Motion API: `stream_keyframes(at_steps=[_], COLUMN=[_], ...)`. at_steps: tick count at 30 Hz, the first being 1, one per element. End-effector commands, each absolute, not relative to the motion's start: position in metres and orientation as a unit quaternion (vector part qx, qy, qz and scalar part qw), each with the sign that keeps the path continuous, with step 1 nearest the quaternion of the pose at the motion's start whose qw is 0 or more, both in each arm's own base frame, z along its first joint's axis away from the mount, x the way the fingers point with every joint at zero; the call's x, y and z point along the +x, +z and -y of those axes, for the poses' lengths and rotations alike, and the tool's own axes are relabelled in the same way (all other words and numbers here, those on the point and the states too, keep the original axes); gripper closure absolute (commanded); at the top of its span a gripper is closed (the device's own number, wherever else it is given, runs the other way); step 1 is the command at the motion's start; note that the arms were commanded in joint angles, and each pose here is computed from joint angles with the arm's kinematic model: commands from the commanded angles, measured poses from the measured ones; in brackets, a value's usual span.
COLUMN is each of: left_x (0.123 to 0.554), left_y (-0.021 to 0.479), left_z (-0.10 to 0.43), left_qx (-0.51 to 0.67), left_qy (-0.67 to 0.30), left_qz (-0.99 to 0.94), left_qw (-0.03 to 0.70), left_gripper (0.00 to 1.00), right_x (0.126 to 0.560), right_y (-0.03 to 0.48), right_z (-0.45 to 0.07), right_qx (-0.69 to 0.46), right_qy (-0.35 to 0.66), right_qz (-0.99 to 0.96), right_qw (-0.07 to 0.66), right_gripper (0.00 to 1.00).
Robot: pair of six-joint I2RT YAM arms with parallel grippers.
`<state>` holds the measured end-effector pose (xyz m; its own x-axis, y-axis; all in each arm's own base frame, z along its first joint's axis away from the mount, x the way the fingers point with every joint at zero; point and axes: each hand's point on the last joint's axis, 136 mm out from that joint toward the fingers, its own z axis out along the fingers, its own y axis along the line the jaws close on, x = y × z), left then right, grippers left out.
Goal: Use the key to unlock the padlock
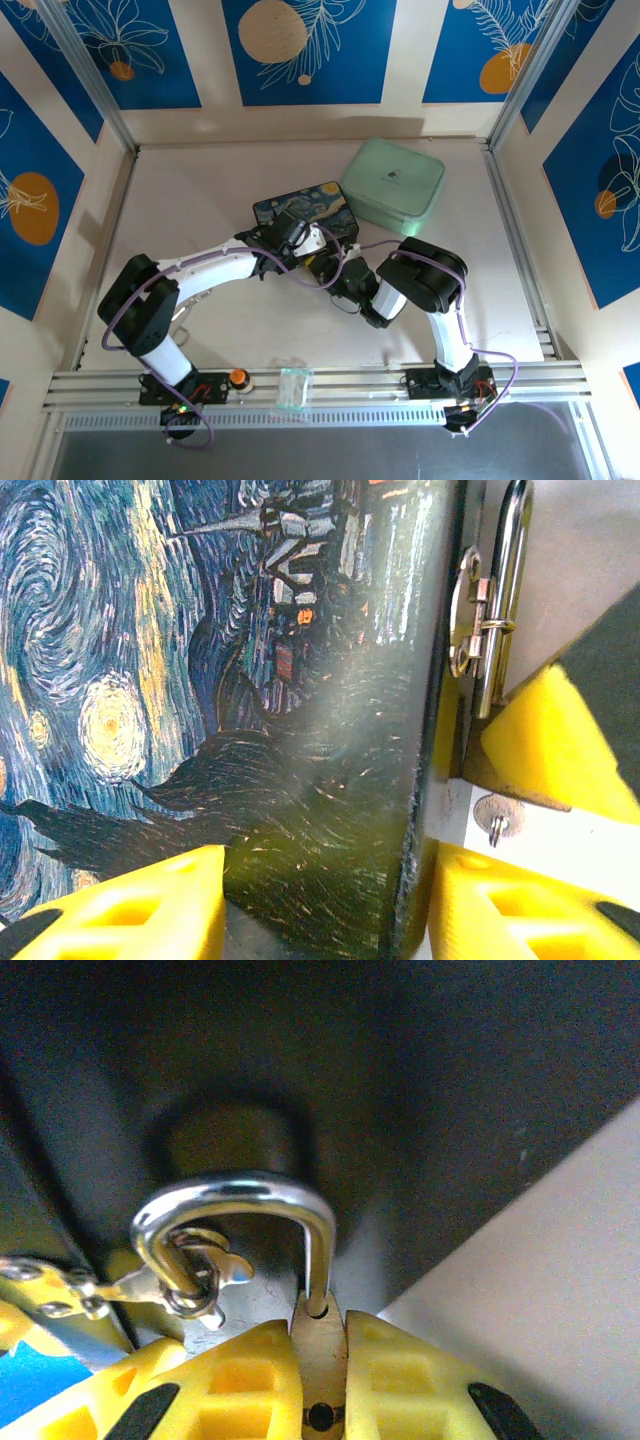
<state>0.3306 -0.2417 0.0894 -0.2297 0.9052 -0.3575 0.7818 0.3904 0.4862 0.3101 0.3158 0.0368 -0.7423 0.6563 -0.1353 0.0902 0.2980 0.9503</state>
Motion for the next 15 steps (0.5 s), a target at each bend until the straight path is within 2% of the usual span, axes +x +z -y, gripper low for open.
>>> stream_keyframes(at_steps=[1, 15], left_x=[0.294, 0.293], left_y=[0.039, 0.043], left_z=[0.215, 0.213], left_qx=[0.580, 0.576], left_qy=[0.099, 0.099], left_qz=[-0.786, -0.788], left_qw=[0.190, 0.195], left_gripper=[0.50, 0.50], right_x=[0.310, 0.313], right_y=[-0.009, -0.005], right_z=[-0.276, -0.263], right_qx=[0.297, 0.306], right_qy=[0.456, 0.460], right_qz=[-0.798, -0.792], right_qw=[0.259, 0.262], right_gripper=[1.00, 1.00])
